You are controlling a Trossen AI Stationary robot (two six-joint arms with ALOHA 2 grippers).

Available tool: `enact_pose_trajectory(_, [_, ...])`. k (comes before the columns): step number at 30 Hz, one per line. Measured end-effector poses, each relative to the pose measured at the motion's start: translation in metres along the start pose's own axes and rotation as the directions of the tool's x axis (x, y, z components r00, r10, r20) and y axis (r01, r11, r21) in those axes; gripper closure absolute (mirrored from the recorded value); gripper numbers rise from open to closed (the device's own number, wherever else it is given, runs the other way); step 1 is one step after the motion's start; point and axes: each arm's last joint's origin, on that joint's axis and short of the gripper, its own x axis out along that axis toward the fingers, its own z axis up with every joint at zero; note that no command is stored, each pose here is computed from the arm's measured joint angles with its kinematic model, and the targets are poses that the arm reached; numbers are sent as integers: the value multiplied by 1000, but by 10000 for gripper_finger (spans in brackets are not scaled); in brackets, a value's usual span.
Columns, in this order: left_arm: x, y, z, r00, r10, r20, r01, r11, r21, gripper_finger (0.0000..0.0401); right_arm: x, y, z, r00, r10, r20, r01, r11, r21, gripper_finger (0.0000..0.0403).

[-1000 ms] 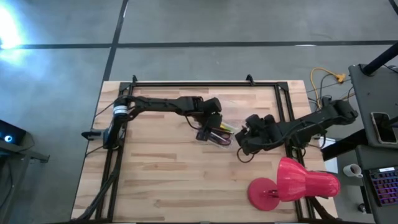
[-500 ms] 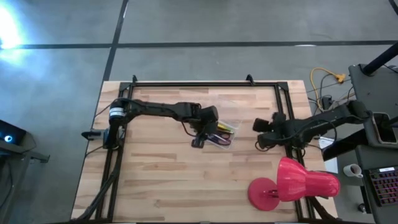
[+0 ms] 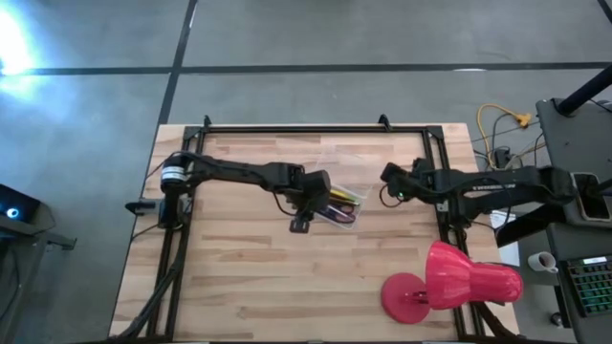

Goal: Pick & place school supplies into a supply box
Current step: Close the transparent supply box

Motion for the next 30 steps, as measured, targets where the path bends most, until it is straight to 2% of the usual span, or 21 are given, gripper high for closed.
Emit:
enact_pose_trajectory(3, [-4,-4,-5,1000,0,-2,0,1000,-25,297,11,0,5,997,-68,35,66,996,53,344])
enact_pose_trajectory(7, [-6,-9,-16,1000,3,14,-2,997,-73,297,25,4,11,993,-115,15,113,989,96,344])
enact_pose_trajectory(13, [3,-20,-39,999,2,47,5,988,-157,297,44,17,18,998,-68,14,64,979,193,344])
enact_pose_trajectory(17, [17,-29,-52,997,-5,72,18,983,-182,297,56,22,23,998,-66,12,63,977,205,344])
enact_pose_trajectory(25, [28,-33,-58,995,-7,99,27,977,-210,297,77,19,33,990,-139,-32,142,955,259,344])
enact_pose_trajectory(30, [27,-30,-55,991,23,130,5,977,-212,297,84,20,39,990,-127,-65,140,951,277,344])
